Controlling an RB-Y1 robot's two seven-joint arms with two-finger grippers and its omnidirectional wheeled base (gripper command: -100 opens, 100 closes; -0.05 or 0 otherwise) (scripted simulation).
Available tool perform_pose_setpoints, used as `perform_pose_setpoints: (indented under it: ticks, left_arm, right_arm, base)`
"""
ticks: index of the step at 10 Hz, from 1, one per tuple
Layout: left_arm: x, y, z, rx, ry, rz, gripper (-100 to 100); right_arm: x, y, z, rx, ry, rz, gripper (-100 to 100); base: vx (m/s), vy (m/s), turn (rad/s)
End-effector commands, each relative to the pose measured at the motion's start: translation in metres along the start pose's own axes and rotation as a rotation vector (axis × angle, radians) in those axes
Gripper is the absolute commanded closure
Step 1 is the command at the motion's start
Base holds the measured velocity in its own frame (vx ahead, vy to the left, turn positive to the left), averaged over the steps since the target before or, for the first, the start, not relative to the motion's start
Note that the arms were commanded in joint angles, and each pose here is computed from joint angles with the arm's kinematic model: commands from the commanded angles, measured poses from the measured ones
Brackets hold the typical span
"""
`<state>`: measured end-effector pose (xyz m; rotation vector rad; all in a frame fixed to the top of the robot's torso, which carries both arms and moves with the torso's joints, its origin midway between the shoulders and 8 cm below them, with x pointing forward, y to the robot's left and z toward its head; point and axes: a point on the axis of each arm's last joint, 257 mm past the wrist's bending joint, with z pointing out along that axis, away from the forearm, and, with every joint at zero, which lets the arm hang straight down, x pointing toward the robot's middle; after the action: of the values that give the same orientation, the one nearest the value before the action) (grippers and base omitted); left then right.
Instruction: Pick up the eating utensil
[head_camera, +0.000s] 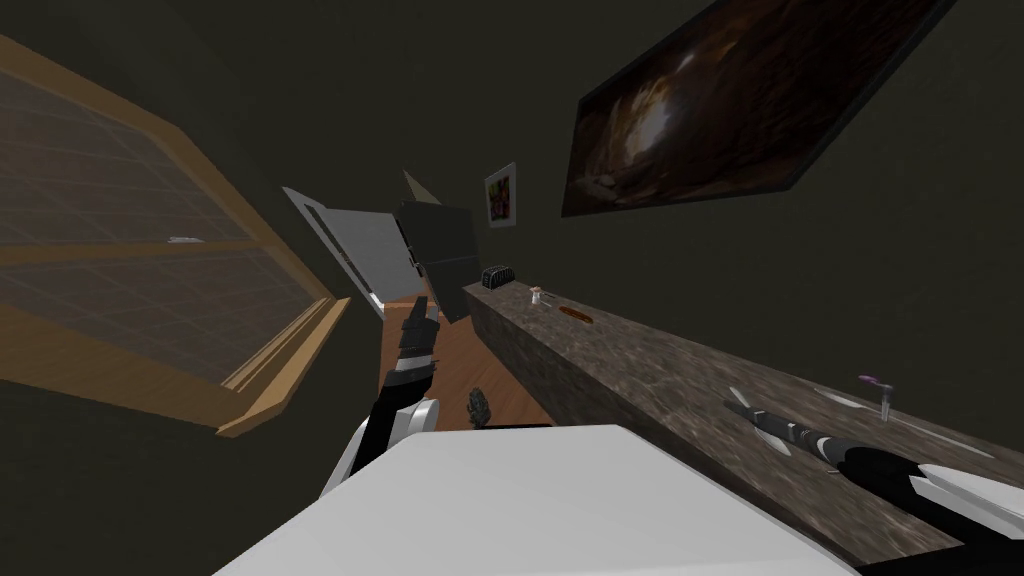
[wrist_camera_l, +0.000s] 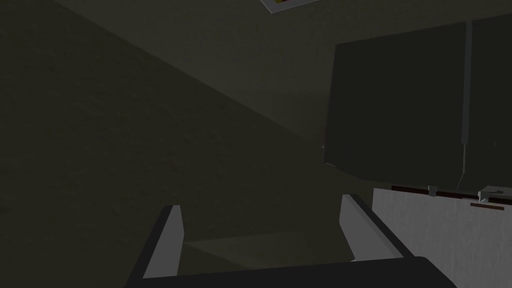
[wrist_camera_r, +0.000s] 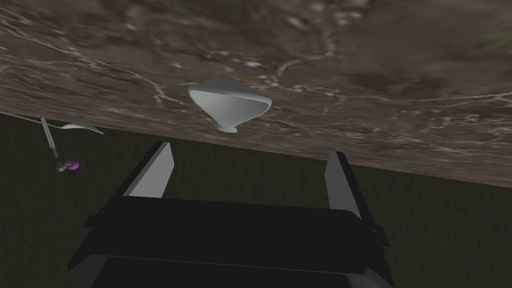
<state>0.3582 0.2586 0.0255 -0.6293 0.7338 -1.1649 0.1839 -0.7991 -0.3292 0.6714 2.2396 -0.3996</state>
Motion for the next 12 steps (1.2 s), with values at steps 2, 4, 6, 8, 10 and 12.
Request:
perform_pose_setpoints:
  ticks: [2,4,6,8,10,12]
  left_arm:
    - [0.000,0.000,0.000,0.000,0.000,0.000,0]
    - [0.000,0.000,0.000,0.000,0.000,0.000,0]
    - [0.000,0.000,0.000,0.000,0.000,0.000,0]
    - [0.000,0.000,0.000,0.000,0.000,0.000,0]
    - [0.000,0.000,0.000,0.000,0.000,0.000,0]
    - [0.000,0.000,0.000,0.000,0.000,0.000,0]
  right_arm:
    - [0.006,0.002,0.006,-0.011,0.015,0.035,-100]
    - [0.014,-0.001,0.008,-0.006,0.034,0.055,-100]
    - [0.017,-0.011,0.007,0.015,0.040,0.044,-100]
    - [0.018,-0.012,0.006,0.016,0.043,0.043,100]
    - [0.016,-0.014,0.006,0.019,0.040,0.043,100]
    - [0.016,-0.013,0.006,0.019,0.040,0.044,0]
  base:
    - [-0.027,0.022,0.082]
    - [-0.028,0.024,0.058]
    - [-0.017,0.013,0.027]
    - [-0.001,-0.004,-0.006]
    - [0.000,0.000,0.000]
    - [0.000,0.000,0.000]
